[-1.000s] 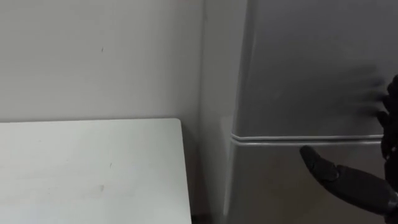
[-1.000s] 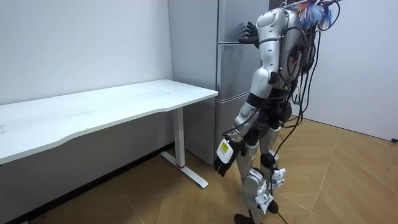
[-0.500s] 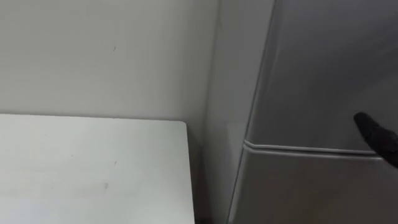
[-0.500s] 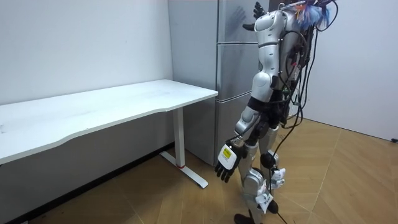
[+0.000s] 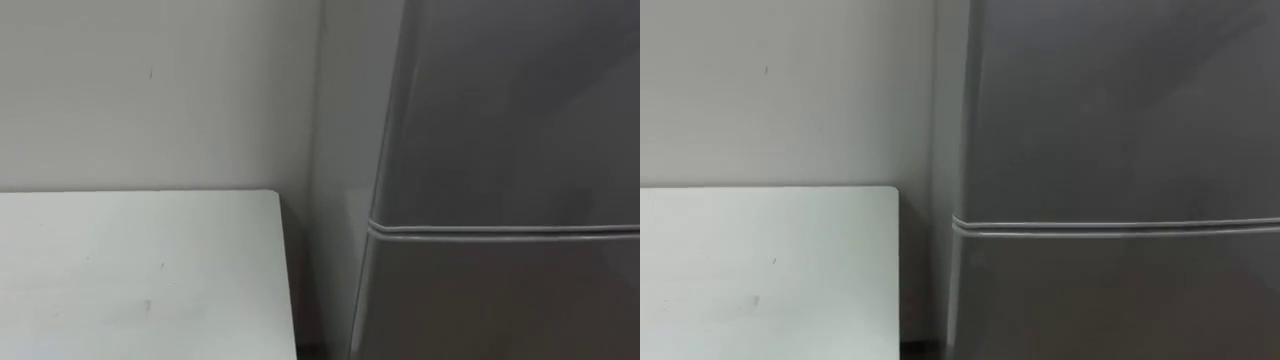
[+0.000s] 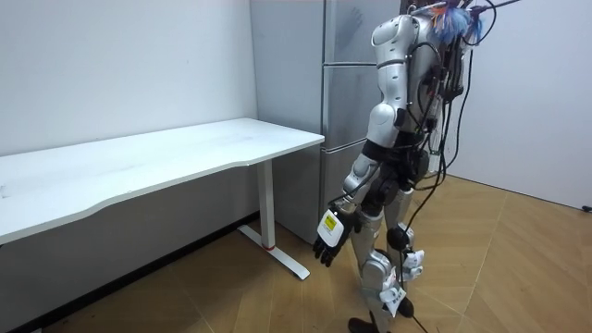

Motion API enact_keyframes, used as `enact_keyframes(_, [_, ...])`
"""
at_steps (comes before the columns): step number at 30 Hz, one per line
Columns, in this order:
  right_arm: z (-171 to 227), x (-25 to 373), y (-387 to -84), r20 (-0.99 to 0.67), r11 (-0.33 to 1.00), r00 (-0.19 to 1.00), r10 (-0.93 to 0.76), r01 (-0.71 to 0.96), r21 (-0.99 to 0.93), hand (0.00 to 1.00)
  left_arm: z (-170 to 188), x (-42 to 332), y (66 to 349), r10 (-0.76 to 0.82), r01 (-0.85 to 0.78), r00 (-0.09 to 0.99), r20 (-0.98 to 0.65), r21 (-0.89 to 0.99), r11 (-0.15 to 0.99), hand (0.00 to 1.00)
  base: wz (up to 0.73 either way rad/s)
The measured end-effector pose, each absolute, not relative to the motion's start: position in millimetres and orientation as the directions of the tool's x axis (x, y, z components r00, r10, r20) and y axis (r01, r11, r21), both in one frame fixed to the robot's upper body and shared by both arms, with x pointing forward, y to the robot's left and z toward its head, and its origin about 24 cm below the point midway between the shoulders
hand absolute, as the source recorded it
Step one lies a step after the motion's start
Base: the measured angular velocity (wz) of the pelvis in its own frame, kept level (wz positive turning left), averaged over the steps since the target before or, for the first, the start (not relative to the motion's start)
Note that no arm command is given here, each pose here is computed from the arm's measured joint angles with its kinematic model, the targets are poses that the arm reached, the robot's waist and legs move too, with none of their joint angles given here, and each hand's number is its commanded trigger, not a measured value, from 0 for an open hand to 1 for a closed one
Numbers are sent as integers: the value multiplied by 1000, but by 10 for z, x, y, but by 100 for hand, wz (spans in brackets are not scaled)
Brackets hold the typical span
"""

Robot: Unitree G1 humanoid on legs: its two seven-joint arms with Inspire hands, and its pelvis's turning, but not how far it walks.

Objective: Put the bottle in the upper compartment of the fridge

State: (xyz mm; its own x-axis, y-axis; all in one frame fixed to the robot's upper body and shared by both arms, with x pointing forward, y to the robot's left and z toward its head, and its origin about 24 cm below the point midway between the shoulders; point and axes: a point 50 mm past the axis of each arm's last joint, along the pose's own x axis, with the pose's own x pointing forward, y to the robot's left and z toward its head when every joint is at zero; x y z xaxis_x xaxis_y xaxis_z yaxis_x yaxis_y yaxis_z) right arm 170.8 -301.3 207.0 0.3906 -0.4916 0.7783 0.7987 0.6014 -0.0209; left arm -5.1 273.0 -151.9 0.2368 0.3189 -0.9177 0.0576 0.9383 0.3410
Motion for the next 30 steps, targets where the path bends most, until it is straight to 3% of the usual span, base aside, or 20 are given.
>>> enact_keyframes(6, [2025, 1605, -3253, 756, 474, 288, -588, 880, 34, 0, -1510, -52, 2756, 342, 31, 237, -909, 359, 933, 0, 0])
enact_keyframes(11, [1882, 1576, -3412, 678, 442, 276, -682, 893, 80, 0, -1514, -51, 2744, 344, 30, 238, -908, 361, 932, 0, -1])
enact_keyframes(22, [1342, 1422, -3647, 461, 327, 274, -844, 944, 37, 0, -1512, -54, 2741, 378, 20, 231, -897, 392, 920, 0, -2])
enact_keyframes(30, [734, 1362, -3689, 191, 290, 288, -938, 957, -18, 0, -1511, -20, 2746, 381, 20, 225, -897, 395, 918, 0, -3])
